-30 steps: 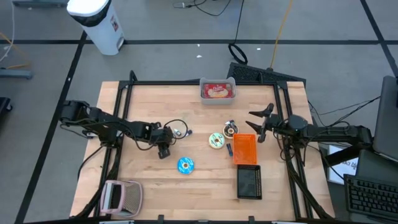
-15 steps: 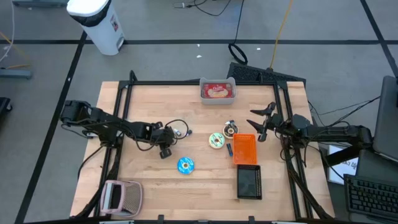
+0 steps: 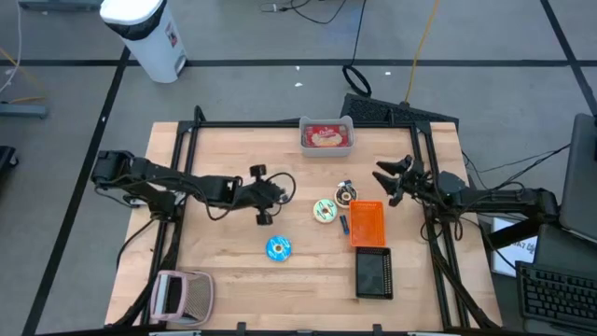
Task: Pick & Place Food Item
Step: Put the black food coloring bottle into the orange bin
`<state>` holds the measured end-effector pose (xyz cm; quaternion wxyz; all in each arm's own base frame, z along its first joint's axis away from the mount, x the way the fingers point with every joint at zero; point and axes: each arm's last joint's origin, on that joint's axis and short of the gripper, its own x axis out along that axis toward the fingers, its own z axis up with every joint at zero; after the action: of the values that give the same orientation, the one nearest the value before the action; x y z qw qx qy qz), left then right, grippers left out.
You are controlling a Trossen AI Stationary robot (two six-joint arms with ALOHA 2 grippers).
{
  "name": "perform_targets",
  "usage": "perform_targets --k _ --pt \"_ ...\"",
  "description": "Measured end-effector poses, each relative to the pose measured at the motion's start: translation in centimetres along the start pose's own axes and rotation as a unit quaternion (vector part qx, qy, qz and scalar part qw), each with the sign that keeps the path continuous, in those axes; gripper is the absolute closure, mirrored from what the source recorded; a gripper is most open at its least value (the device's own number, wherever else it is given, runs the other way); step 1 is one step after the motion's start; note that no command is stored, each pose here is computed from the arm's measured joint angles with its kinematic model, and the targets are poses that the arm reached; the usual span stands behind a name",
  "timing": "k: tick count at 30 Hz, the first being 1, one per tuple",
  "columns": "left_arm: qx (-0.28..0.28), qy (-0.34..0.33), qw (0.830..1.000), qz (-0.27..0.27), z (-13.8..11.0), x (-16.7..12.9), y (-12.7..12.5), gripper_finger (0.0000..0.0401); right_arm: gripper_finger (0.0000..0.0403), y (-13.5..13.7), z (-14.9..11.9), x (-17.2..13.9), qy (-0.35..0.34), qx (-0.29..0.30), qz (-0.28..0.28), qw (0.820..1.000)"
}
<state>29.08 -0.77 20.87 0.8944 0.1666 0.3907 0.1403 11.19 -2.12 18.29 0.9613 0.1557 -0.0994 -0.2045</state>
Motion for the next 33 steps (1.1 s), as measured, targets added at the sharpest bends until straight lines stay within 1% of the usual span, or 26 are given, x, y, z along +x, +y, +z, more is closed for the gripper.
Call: perform_targets --k 2,4,9,10,12,14,16,19,21,23,26,27,31,33 --pt "0.024 -0.015 0.999 0.020 1.1 -0.4 0.4 0.0324 0.0193 -0.1 0.0 0.0 -0.004 0.021 -0.011 1.000" --pt "0.044 -0.037 0.998 0.041 2.1 -0.7 0.8 0.0327 0.0193 0.0 0.0 0.0 -0.002 0.054 -0.010 0.999" --pt "0.085 -0.114 0.987 0.070 4.0 -1.0 1.3 0.0332 0.0193 0.4 -0.2 0.4 0.018 0.099 0.044 0.994" --pt "0.092 -0.125 0.985 0.076 4.3 -0.9 1.3 0.0331 0.0193 0.5 -0.3 0.6 0.024 0.114 0.047 0.992" --pt "0.108 -0.136 0.981 0.083 4.5 -0.8 1.2 0.0327 0.0193 0.4 -0.9 1.0 0.050 0.130 0.033 0.990" --pt "0.121 -0.150 0.977 0.091 4.9 0.0 0.9 0.0326 0.0193 0.4 -1.8 1.4 0.083 0.124 0.011 0.989" --pt "0.143 -0.149 0.974 0.095 4.8 0.8 0.4 0.0325 0.0193 0.7 -2.3 2.1 0.119 0.102 -0.009 0.988" --pt "0.171 -0.163 0.966 0.109 5.2 2.4 -0.5 0.0324 0.0193 1.9 -1.4 4.1 0.128 0.076 -0.005 0.989" --pt "0.195 -0.154 0.961 0.124 5.5 3.2 -1.2 0.0324 0.0193 2.5 -1.4 5.4 0.147 0.070 -0.010 0.987" --pt "0.216 -0.144 0.955 0.143 6.1 3.9 -1.7 0.0324 0.0193 2.9 -1.9 6.5 0.177 0.067 0.000 0.982" --pt "0.246 -0.109 0.948 0.170 6.6 5.0 -2.3 0.0323 0.0192 4.2 -1.4 8.6 0.168 0.079 0.045 0.982" --pt "0.253 -0.100 0.946 0.177 6.7 5.3 -2.4 0.0323 0.0191 4.5 -1.5 9.2 0.170 0.078 0.051 0.981" --pt "0.262 -0.085 0.940 0.201 7.4 5.8 -2.3 0.0323 0.0171 5.2 -2.5 11.3 0.197 0.046 0.054 0.978" --pt "0.267 -0.071 0.938 0.209 7.3 5.9 -2.2 0.0323 0.0154 5.8 -2.6 12.4 0.191 0.031 0.060 0.979"
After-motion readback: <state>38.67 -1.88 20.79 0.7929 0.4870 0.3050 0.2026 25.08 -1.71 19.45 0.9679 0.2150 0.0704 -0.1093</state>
